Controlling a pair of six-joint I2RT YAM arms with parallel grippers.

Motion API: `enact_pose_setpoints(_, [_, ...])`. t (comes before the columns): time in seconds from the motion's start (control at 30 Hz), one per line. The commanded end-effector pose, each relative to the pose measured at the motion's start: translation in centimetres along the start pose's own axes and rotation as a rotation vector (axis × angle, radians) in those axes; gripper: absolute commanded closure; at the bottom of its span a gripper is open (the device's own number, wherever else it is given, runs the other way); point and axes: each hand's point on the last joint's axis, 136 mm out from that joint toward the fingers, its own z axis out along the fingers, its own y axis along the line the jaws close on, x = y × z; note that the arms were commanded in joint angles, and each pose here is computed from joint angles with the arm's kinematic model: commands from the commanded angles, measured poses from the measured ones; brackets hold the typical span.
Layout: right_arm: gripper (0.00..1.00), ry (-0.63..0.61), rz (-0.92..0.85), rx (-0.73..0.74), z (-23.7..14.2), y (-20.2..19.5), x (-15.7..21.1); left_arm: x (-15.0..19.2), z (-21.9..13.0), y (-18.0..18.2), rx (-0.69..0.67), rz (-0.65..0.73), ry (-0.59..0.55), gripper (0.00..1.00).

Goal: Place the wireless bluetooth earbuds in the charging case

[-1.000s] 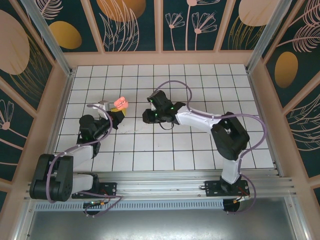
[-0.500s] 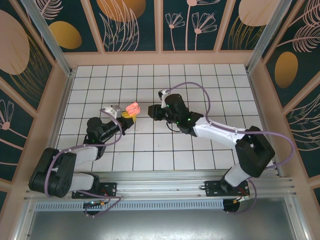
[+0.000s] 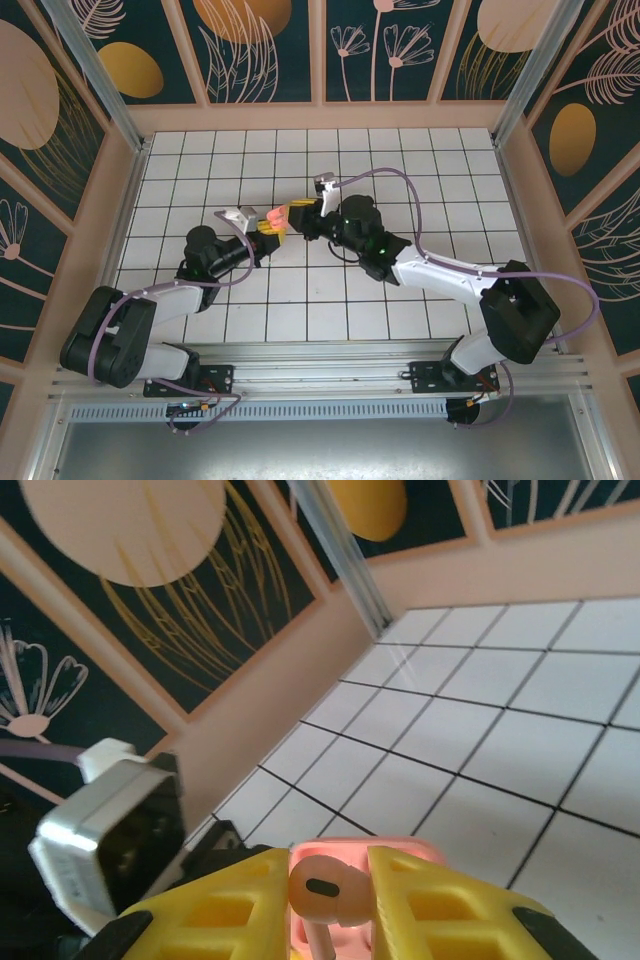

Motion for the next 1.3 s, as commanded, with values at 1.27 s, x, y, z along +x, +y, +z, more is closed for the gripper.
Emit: enact_pose_setpoints(1.27, [0.77,-0.076,-0.193,-0.021,0.7,0.8,1.0,-5.0,0.3,-3.2,0.115,0.062,-0.079,0.83])
